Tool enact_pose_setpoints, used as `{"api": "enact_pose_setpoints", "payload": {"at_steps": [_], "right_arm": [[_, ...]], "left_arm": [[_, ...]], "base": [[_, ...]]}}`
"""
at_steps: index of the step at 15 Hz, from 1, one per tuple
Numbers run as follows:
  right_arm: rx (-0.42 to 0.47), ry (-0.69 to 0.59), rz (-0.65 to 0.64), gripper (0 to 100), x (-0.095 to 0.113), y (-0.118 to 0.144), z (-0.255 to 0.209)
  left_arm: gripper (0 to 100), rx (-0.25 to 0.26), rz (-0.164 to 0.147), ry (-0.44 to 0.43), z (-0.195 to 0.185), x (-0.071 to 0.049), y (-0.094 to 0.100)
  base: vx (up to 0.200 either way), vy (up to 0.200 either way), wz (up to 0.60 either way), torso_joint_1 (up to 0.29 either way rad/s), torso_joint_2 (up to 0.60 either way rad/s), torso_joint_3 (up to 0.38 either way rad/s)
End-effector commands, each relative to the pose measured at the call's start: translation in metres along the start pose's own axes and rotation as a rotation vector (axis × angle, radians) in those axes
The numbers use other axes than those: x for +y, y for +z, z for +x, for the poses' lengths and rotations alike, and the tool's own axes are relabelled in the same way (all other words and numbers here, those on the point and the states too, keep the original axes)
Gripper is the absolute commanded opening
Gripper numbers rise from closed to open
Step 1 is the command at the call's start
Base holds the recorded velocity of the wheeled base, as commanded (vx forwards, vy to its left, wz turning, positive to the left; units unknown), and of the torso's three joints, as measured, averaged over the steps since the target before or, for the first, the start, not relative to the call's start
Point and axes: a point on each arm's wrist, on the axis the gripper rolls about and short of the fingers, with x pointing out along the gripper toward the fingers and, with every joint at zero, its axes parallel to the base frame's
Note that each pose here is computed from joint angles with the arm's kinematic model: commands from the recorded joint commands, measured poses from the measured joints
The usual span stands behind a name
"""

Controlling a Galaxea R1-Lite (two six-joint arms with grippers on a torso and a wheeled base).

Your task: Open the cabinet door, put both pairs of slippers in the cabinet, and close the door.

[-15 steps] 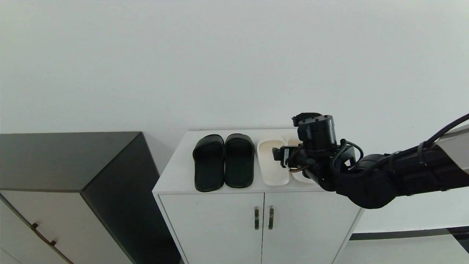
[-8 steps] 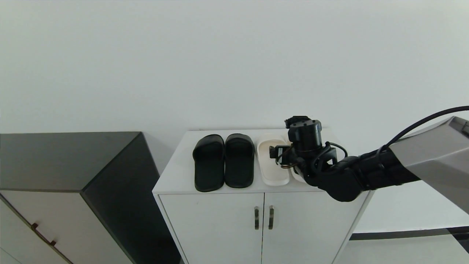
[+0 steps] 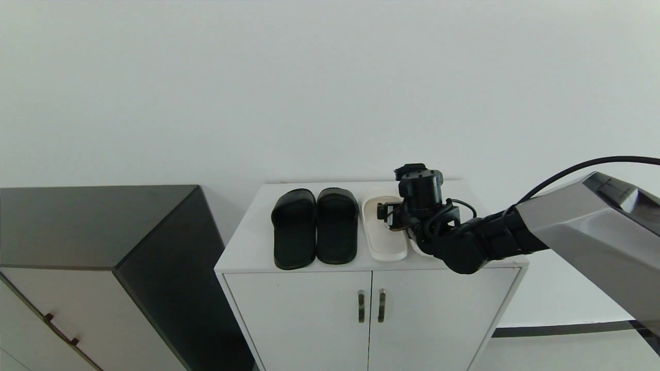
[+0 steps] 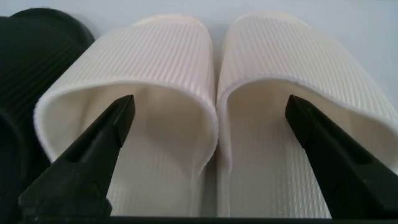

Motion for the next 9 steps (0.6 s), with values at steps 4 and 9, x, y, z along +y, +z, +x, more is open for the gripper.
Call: {"api": "enact_pose_setpoints", "payload": {"at_steps": [4,9], "right_arm": [[-0.012,-0.005,-0.003,0,0.000,0.001,0.006],[-0.042,0.000,0.005,0,-0.004,0.019,-0.007]], "left_arm": [[0,0.000,0.002,-0.001,0.000,0.000,0.000],[0,0.000,-0.001,-0.003,0.000,0.000,0.000]], "base": [[0.000,0.000,0.00,0.000,0.00,0.000],[0.000,0.000,0.00,0.000,0.00,0.000]]}}
